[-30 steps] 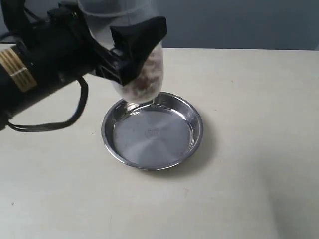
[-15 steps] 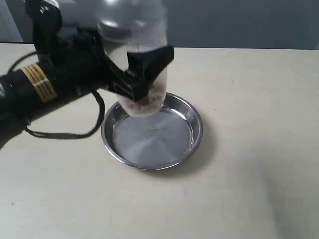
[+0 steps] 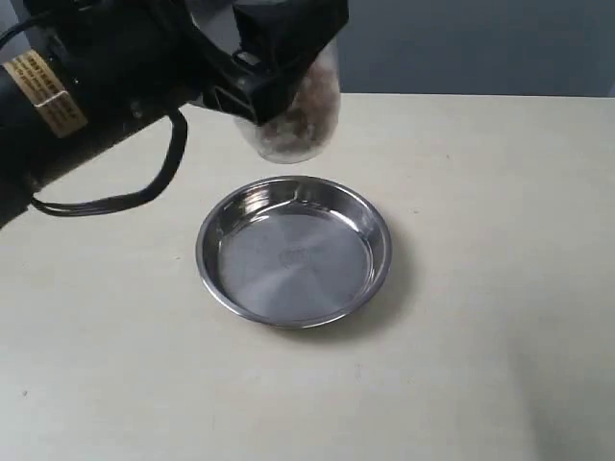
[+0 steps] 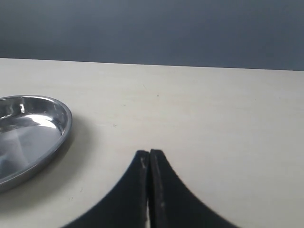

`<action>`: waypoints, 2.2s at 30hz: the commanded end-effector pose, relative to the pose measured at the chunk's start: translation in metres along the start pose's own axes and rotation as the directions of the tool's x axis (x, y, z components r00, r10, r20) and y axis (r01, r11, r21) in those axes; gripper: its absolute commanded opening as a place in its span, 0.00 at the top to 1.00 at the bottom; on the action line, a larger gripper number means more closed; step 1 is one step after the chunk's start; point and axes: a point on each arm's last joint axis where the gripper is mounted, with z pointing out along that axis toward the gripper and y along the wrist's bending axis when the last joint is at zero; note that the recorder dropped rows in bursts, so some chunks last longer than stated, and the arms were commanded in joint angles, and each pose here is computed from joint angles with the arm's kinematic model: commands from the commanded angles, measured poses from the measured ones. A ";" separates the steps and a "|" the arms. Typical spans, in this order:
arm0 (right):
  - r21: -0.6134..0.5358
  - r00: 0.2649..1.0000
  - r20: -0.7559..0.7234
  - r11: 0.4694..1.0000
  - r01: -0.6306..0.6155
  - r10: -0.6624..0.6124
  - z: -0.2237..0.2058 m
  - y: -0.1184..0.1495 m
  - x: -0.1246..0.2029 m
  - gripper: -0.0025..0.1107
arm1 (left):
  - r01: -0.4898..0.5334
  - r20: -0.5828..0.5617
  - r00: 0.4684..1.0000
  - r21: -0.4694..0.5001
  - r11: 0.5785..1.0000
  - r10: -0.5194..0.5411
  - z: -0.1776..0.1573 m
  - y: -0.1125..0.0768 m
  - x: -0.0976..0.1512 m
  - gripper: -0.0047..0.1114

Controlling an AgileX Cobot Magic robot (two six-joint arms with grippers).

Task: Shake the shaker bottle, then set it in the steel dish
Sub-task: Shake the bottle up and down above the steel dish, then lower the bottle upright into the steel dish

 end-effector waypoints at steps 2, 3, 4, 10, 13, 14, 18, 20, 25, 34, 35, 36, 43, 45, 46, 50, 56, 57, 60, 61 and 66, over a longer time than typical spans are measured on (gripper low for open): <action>-0.003 1.000 0.016 1.000 0.002 -0.002 0.000 0.000 -0.001 0.98 | 0.034 -0.005 0.999 0.076 0.997 -0.034 0.000 -0.005 0.021 0.96; -0.003 1.000 0.016 1.000 0.002 -0.002 0.000 0.000 -0.001 0.98 | 0.001 0.090 0.996 0.102 0.995 -0.010 -0.003 -0.009 -0.001 0.96; -0.003 1.000 0.016 1.000 0.002 -0.002 0.000 0.000 -0.001 0.98 | -0.031 0.127 0.992 0.077 0.997 0.021 -0.006 -0.010 -0.018 0.96; -0.003 1.000 0.016 1.000 0.002 -0.002 0.000 0.000 -0.001 0.98 | 0.056 -0.185 0.980 -0.076 0.996 -0.069 0.002 0.011 0.057 0.96; -0.003 1.000 0.016 1.000 0.002 -0.002 0.000 0.000 -0.001 0.98 | 0.008 0.088 0.996 0.050 0.999 -0.013 -0.003 -0.003 0.007 0.96; -0.003 1.000 0.016 1.000 0.002 -0.002 0.000 0.000 -0.001 0.98 | -0.022 0.154 0.988 0.055 0.998 0.014 -0.008 -0.007 -0.014 0.96; -0.003 1.000 0.016 1.000 0.002 -0.002 0.000 0.000 -0.001 0.98 | -0.019 -0.049 0.999 -0.045 0.999 0.017 -0.006 0.002 0.003 0.96; -0.003 1.000 0.016 1.000 0.002 -0.002 0.000 0.000 -0.001 0.98 | 0.015 -0.156 0.987 -0.076 0.997 -0.027 -0.005 0.008 0.036 0.96; -0.003 1.000 0.016 1.000 0.002 -0.002 0.000 0.000 -0.001 0.98 | 0.078 -0.072 0.994 -0.020 0.997 -0.079 -0.010 0.004 0.043 0.96; -0.003 1.000 0.016 1.000 0.002 -0.002 0.000 0.000 -0.001 0.98 | 0.080 -0.031 0.996 -0.011 0.997 -0.081 -0.010 0.003 0.038 0.96; -0.003 1.000 0.016 1.000 0.002 -0.002 0.000 0.000 -0.001 0.98 | 0.080 -0.031 0.996 -0.011 0.997 -0.081 -0.010 0.003 0.038 0.96; -0.003 1.000 0.016 1.000 0.002 -0.002 0.000 0.000 -0.001 0.98 | 0.080 -0.033 0.996 -0.011 0.997 -0.081 -0.010 0.003 0.038 0.96; -0.003 1.000 0.016 1.000 0.002 -0.002 0.000 0.000 -0.001 0.98 | 0.028 -0.097 0.995 -0.017 0.999 -0.030 -0.001 0.008 0.061 0.96; -0.003 1.000 0.016 1.000 0.002 -0.002 0.000 0.000 -0.001 0.98 | 0.025 -0.078 0.997 -0.017 1.000 -0.026 0.002 0.009 0.067 0.96; -0.003 1.000 0.016 1.000 0.002 -0.002 0.000 0.000 -0.001 0.98 | 0.022 -0.064 0.998 -0.021 1.000 -0.023 0.004 0.011 0.070 0.96; -0.003 1.000 0.016 1.000 0.002 -0.002 0.000 0.000 -0.001 0.98 | 0.036 0.019 0.999 -0.086 0.996 -0.034 0.011 0.021 0.083 0.96; -0.003 1.000 0.016 1.000 0.002 -0.002 0.000 0.000 -0.001 0.98 | 0.059 0.008 0.998 -0.143 0.988 -0.059 0.017 0.032 0.120 0.96; -0.003 1.000 0.016 1.000 0.002 -0.002 0.000 0.000 -0.001 0.98 | 0.041 -0.016 0.999 -0.147 0.988 -0.044 0.017 0.033 0.127 0.96; -0.003 1.000 0.016 1.000 0.002 -0.002 0.000 0.000 -0.001 0.98 | -0.004 -0.069 0.998 -0.175 0.985 -0.008 0.018 0.037 0.142 0.96; -0.003 1.000 0.016 1.000 0.002 -0.002 0.000 0.000 -0.001 0.98 | -0.003 -0.079 0.997 -0.181 0.984 -0.011 0.018 0.038 0.146 0.96; -0.003 1.000 0.016 1.000 0.002 -0.002 0.000 0.000 -0.001 0.98 | -0.006 -0.107 0.994 -0.188 0.982 -0.015 0.019 0.040 0.156 0.96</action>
